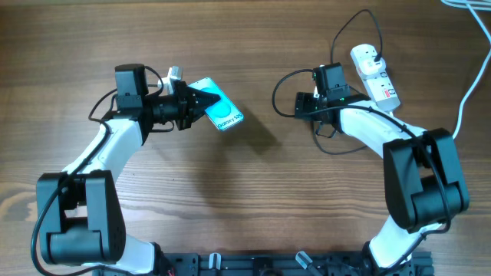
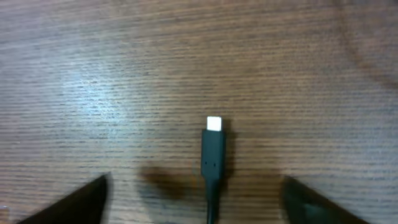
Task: Plug charger to phone and switch on socket
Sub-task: 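Lower the right gripper onto the black USB-C cable end, then grasp the cable plug and carry it toward the phone's bottom port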
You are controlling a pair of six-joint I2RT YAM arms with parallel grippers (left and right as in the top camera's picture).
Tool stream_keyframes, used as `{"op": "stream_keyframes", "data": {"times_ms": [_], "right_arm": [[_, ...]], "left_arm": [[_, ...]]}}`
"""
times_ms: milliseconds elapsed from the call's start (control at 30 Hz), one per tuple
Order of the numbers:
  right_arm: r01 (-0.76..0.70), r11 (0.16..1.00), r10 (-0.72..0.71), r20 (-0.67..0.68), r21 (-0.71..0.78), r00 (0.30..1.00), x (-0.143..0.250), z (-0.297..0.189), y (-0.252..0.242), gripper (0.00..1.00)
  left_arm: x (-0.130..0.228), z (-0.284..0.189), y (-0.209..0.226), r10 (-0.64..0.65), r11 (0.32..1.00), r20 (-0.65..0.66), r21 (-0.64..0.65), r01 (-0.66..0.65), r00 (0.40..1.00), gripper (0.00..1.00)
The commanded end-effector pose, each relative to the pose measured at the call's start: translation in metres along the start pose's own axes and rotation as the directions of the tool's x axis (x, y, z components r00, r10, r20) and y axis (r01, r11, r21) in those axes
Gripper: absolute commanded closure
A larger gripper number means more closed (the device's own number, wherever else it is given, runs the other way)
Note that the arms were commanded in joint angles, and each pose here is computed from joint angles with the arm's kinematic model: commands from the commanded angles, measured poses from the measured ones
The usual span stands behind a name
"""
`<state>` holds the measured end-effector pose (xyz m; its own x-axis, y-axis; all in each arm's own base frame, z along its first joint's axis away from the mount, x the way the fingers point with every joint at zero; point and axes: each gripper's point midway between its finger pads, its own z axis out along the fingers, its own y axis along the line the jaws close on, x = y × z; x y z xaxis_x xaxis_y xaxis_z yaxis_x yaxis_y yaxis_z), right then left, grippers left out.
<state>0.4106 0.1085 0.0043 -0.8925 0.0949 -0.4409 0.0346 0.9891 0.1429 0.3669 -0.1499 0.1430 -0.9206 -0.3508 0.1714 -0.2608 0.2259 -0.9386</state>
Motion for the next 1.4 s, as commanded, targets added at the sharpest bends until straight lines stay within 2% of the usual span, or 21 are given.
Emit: {"op": "stream_keyframes", "data": {"times_ms": [0,100,133,200,267,400,500,567,600,800,867,933,967,1033,1100,1167,1200,1267,1300,1367], "right_arm": [[-0.020,0.999,0.021,-0.047,0.027,0.999,0.018,0.005,-0.008,0.00],[-0.021,0.999,0.022,-0.040,0.025,0.999,0.016,0.005,-0.008,0.01],[-0.020,1.000,0.021,-0.032,0.021,0.999,0.015,0.005,-0.007,0.09],[-0.021,1.000,0.021,-0.024,0.018,0.999,0.012,0.005,-0.006,0.37],[-0.020,1.000,0.020,-0.028,0.020,0.999,0.014,0.006,-0.006,0.57],[-0.018,0.999,0.021,-0.075,0.037,0.997,0.028,0.020,-0.011,0.59],[-0.013,0.998,0.020,-0.122,0.060,0.992,0.043,0.035,-0.017,0.70],[-0.008,0.997,0.019,-0.152,0.072,0.988,0.053,0.042,-0.021,0.91],[-0.008,0.997,0.019,-0.154,0.073,0.988,0.053,0.042,-0.021,0.95],[0.005,0.998,0.008,-0.214,0.060,0.977,0.060,0.034,-0.019,0.96],[0.026,0.999,-0.031,-0.222,-0.026,0.974,0.049,0.021,-0.002,0.96],[0.071,0.980,-0.110,-0.206,-0.188,0.972,0.032,-0.004,0.028,0.96],[0.101,0.951,-0.160,-0.187,-0.292,0.969,0.025,-0.021,0.047,0.96],[0.140,0.834,-0.248,-0.135,-0.533,0.959,0.022,-0.074,0.088,0.96],[0.161,0.732,-0.300,-0.101,-0.662,0.949,0.027,-0.108,0.108,0.96],[0.179,0.625,-0.344,-0.062,-0.760,0.937,0.034,-0.138,0.123,0.96],[0.171,0.546,-0.364,-0.048,-0.820,0.930,0.040,-0.159,0.131,0.95],[0.148,0.438,-0.377,-0.032,-0.887,0.926,0.047,-0.180,0.141,0.96],[0.139,0.347,-0.387,-0.006,-0.928,0.922,0.052,-0.195,0.147,0.96],[0.136,0.245,-0.390,0.031,-0.960,0.920,0.058,-0.211,0.151,0.95]], "left_arm": [[0.004,-0.001,-0.005,0.029,0.999,-0.031,0.027,-0.028,0.999,0.96],[0.004,-0.001,-0.005,0.030,0.999,-0.031,0.027,-0.029,0.999,0.96],[0.004,-0.001,-0.005,0.030,0.999,-0.031,0.027,-0.029,0.999,0.96],[0.004,-0.001,-0.005,0.030,0.999,-0.031,0.027,-0.029,0.999,0.96],[0.004,-0.001,-0.005,0.030,0.999,-0.031,0.027,-0.029,0.999,0.96],[0.004,-0.001,-0.005,0.030,0.999,-0.031,0.027,-0.029,0.999,0.96],[0.005,-0.001,-0.005,0.027,0.999,-0.032,0.027,-0.026,0.999,0.96],[0.007,-0.001,-0.006,0.018,0.999,-0.044,0.031,-0.016,0.999,0.96],[0.008,-0.001,-0.006,0.016,0.999,-0.047,0.033,-0.014,0.999,0.96],[0.008,-0.001,-0.006,0.016,0.999,-0.047,0.033,-0.014,0.999,0.96],[0.007,-0.001,-0.006,0.017,0.999,-0.047,0.033,-0.015,0.999,0.96],[0.007,-0.001,-0.006,0.028,0.999,-0.046,0.034,-0.026,0.999,0.96],[0.007,-0.001,-0.007,0.065,0.997,-0.046,0.040,-0.063,0.997,0.96],[0.011,-0.002,-0.016,0.192,0.979,-0.066,0.087,-0.186,0.979,0.96],[0.015,-0.004,-0.027,0.278,0.953,-0.082,0.146,-0.265,0.957,0.96],[0.018,-0.006,-0.038,0.349,0.925,-0.088,0.194,-0.327,0.933,0.96],[0.020,-0.007,-0.046,0.404,0.898,-0.087,0.227,-0.377,0.910,0.96],[0.019,-0.008,-0.052,0.456,0.870,-0.072,0.245,-0.428,0.887,0.96],[0.018,-0.009,-0.055,0.485,0.854,-0.060,0.251,-0.457,0.873,0.96],[0.016,-0.009,-0.059,0.517,0.833,-0.045,0.257,-0.490,0.855,0.96]]}}
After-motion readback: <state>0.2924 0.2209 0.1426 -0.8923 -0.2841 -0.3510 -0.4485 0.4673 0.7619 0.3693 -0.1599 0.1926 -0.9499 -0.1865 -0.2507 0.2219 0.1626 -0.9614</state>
